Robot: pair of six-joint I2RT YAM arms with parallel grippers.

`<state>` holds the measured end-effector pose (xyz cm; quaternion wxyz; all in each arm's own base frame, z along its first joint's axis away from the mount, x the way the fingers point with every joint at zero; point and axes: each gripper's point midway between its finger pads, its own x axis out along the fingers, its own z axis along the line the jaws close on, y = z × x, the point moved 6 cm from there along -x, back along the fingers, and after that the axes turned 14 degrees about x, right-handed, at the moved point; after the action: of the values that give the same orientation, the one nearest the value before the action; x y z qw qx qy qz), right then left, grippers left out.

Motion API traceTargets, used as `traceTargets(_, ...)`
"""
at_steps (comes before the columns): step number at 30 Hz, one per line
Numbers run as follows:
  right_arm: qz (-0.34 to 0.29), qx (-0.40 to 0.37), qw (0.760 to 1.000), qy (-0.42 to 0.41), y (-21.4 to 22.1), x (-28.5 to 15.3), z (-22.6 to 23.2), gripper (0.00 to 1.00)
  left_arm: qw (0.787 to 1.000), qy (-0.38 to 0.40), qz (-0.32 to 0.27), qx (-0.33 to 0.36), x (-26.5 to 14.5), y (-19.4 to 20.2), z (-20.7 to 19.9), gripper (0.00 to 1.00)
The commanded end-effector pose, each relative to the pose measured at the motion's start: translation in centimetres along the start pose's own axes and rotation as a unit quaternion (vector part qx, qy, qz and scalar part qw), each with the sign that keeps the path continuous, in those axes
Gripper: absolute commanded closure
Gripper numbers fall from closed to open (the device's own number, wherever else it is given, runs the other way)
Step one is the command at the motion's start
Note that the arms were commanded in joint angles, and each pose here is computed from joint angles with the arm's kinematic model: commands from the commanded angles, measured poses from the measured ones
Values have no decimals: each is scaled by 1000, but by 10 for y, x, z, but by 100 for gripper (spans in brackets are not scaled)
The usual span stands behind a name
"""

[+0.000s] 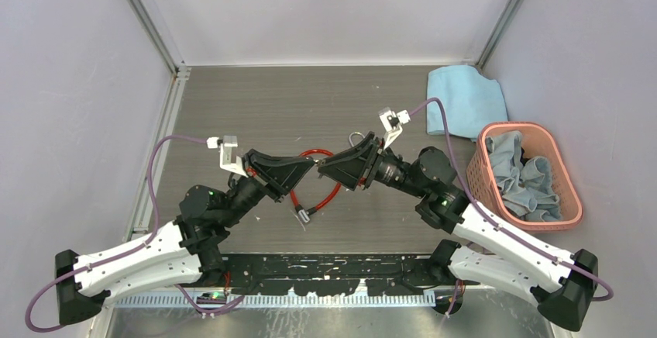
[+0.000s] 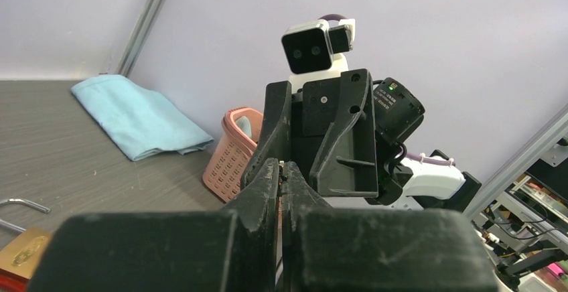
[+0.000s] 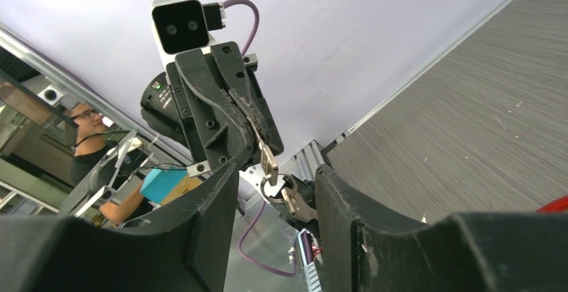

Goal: Unlock with the key

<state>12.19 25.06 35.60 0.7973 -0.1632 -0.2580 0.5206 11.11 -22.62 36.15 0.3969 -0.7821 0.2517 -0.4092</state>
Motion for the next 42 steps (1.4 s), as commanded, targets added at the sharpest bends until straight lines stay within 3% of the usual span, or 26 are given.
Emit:
traceTargets(1,-42,-41,998,-20,-19,-3,26,49,999,3,-40,1,1,-17,-3,100)
traceTargets(24,-21,-38,999,-32,-17,3,31,64,999,-6,-38,0,6,-11,-1,100)
traceTargets(42,-11,-32,999,-35,-15,5,33,94,999,-18,-35,3,6,-9,3,100)
